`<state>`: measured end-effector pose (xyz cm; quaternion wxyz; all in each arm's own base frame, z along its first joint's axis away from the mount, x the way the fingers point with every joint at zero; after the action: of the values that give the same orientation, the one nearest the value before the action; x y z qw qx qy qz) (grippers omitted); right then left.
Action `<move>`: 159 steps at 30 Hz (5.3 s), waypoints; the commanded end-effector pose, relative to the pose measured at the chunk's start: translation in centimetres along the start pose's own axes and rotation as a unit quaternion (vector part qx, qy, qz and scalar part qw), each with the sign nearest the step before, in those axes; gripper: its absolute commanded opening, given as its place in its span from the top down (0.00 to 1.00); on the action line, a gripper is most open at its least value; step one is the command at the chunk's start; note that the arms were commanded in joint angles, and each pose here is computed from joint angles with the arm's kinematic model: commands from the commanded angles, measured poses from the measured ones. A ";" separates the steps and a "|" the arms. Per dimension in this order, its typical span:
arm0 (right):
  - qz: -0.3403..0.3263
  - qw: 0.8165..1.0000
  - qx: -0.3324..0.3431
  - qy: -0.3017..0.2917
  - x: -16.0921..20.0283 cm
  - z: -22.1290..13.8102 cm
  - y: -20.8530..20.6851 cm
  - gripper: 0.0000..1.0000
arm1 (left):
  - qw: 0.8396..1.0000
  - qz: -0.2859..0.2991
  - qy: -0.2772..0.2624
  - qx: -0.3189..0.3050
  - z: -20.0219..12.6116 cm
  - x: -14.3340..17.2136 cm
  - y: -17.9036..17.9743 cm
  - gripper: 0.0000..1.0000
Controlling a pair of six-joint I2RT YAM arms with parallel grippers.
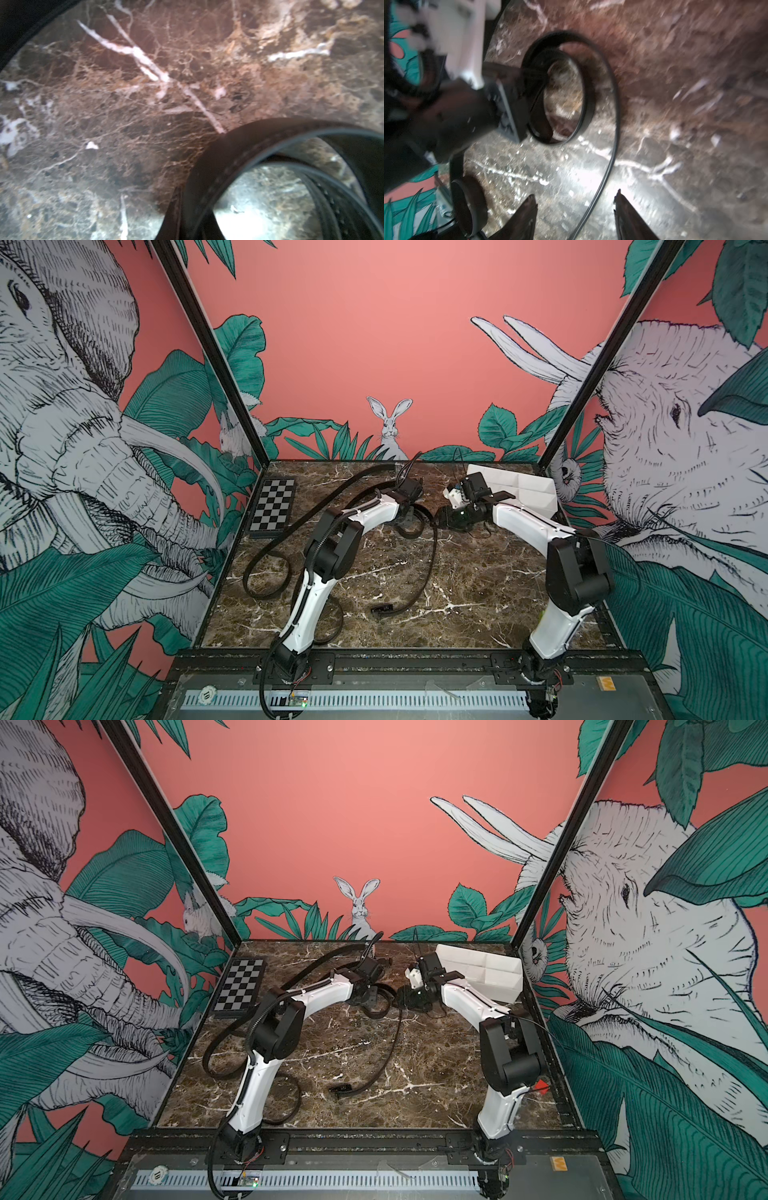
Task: Place the belts into the storage roll
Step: Roll the belt at the center of the board.
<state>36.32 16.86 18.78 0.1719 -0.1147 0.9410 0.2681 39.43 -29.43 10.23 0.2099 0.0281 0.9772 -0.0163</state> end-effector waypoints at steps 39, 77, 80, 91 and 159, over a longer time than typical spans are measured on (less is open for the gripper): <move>0.061 0.994 0.048 0.074 7.8 2.3 -3.3 0.75 | 0.975 0.080 0.205 -0.037 5.5 10.9 -2.7 1.00; -0.068 0.988 0.094 0.103 1.0 5.7 -4.4 0.77 | 0.973 0.094 0.211 -0.030 5.9 11.2 -2.7 1.00; -0.063 0.987 0.101 0.109 1.4 6.0 -4.6 0.86 | 0.973 0.095 0.209 -0.025 5.7 11.3 -2.6 1.00; -0.052 0.977 0.157 0.133 2.0 5.3 -5.2 1.00 | 0.977 0.094 0.192 0.012 3.8 11.0 -2.5 0.67; -0.050 0.955 0.204 0.209 4.0 6.3 -4.1 1.00 | 0.884 0.421 0.113 0.170 -11.6 23.7 -4.5 0.47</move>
<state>37.12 16.85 12.35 0.0695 -0.1842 0.9795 0.0424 12.83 -33.08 12.22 0.0895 0.4809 0.8620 -0.1329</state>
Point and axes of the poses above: each gripper's point midway between its finger pads, its own z axis out along the fingers, its own y axis along the line the jaws close on, x = y × z, the point moved 10 cm from there along -z, back along the fingers, and after that the axes turned 5 degrees about -z, right-handed, at the moved point
